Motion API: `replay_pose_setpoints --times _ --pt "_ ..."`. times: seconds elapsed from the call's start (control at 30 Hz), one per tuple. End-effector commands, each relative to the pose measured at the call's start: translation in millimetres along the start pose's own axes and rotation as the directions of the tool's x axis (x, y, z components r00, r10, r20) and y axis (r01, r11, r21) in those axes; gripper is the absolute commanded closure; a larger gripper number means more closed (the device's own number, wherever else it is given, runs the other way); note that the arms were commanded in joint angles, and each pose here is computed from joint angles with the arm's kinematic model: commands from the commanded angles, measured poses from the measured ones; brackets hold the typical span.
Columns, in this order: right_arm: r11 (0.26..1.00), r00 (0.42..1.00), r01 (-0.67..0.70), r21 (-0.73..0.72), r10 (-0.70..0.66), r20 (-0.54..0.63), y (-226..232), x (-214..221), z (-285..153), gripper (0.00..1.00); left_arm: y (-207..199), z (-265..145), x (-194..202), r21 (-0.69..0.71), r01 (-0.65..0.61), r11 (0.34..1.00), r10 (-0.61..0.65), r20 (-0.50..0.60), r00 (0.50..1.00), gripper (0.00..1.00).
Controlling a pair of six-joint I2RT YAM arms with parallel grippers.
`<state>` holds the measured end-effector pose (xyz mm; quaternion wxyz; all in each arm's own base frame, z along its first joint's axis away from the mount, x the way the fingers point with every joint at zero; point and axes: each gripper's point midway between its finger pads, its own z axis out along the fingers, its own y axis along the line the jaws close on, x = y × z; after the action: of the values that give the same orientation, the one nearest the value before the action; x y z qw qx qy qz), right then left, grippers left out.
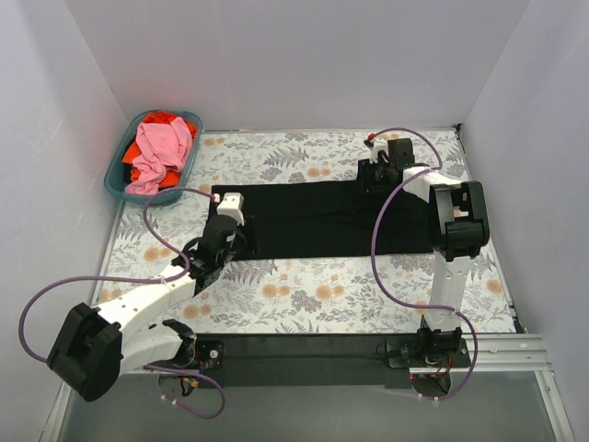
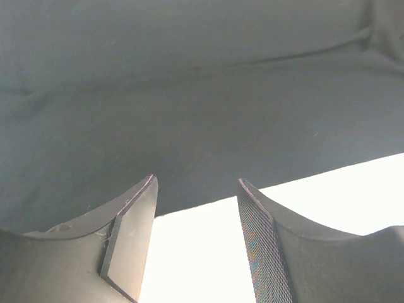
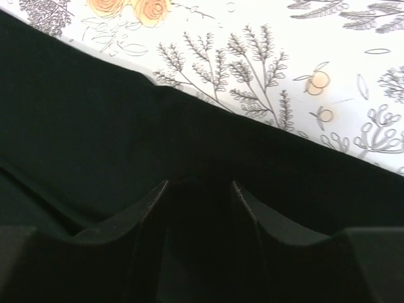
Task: Fold and stack the t-shirts
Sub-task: Fold the tshirt
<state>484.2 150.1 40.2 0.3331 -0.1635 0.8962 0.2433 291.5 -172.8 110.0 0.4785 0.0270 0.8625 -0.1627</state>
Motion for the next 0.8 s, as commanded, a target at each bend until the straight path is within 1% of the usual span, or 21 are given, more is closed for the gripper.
replay_pose_setpoints --times 0.0,0.1,0.17,0.2,0.27,0.4,0.43,0.53,0.7,0.77 --pt "0.998 0.999 0.032 -0.054 -0.031 0.02 11.0 -16.2 -1.8 0.5 19.4 -10.9 7.0 -0.063 -0.025 0.998 0.025 0.008 1.0 0.48" --pt "0.997 1.0 0.028 -0.067 -0.027 0.008 11.5 -12.3 1.1 0.51 23.5 -14.0 5.9 -0.07 -0.03 0.997 0.032 0.03 0.999 0.48" --pt "0.997 1.0 0.025 -0.075 -0.025 0.001 13.1 -11.2 1.9 0.57 26.2 -13.6 7.8 -0.075 -0.048 0.996 0.051 0.035 0.998 0.48" --pt "0.996 1.0 0.023 -0.084 -0.023 -0.001 14.1 -10.3 3.0 0.62 24.3 -12.3 3.4 -0.067 -0.04 0.997 0.044 0.061 0.997 0.48" --pt "0.996 1.0 0.018 -0.089 -0.019 -0.006 14.9 -9.8 3.1 0.66 24.2 -11.5 3.8 -0.068 -0.038 0.997 0.042 0.057 0.997 0.48" --pt "0.996 1.0 0.018 -0.092 -0.019 -0.011 16.1 -9.7 1.5 0.83 23.1 -11.2 1.5 -0.066 -0.043 0.997 0.047 0.064 0.997 0.48" --pt "0.996 1.0 0.017 -0.092 -0.018 -0.013 16.1 -9.3 1.5 0.84 22.8 -11.4 0.7 -0.065 -0.042 0.997 0.046 0.067 0.997 0.48" --pt "0.996 1.0 0.017 -0.091 -0.018 -0.018 17.0 -8.1 -0.8 0.82 22.7 -11.8 -0.1 -0.063 -0.045 0.997 0.049 0.074 0.996 0.48" --pt "0.995 0.999 0.014 -0.098 -0.017 -0.031 20.2 -3.4 -5.2 0.69 22.9 -11.5 -1.2 -0.063 -0.048 0.997 0.052 0.077 0.996 0.48" --pt "0.995 0.999 0.016 -0.101 -0.019 -0.033 21.4 -1.9 -6.6 0.67 22.2 -11.1 -0.9 -0.06 -0.05 0.997 0.054 0.073 0.996 0.48"
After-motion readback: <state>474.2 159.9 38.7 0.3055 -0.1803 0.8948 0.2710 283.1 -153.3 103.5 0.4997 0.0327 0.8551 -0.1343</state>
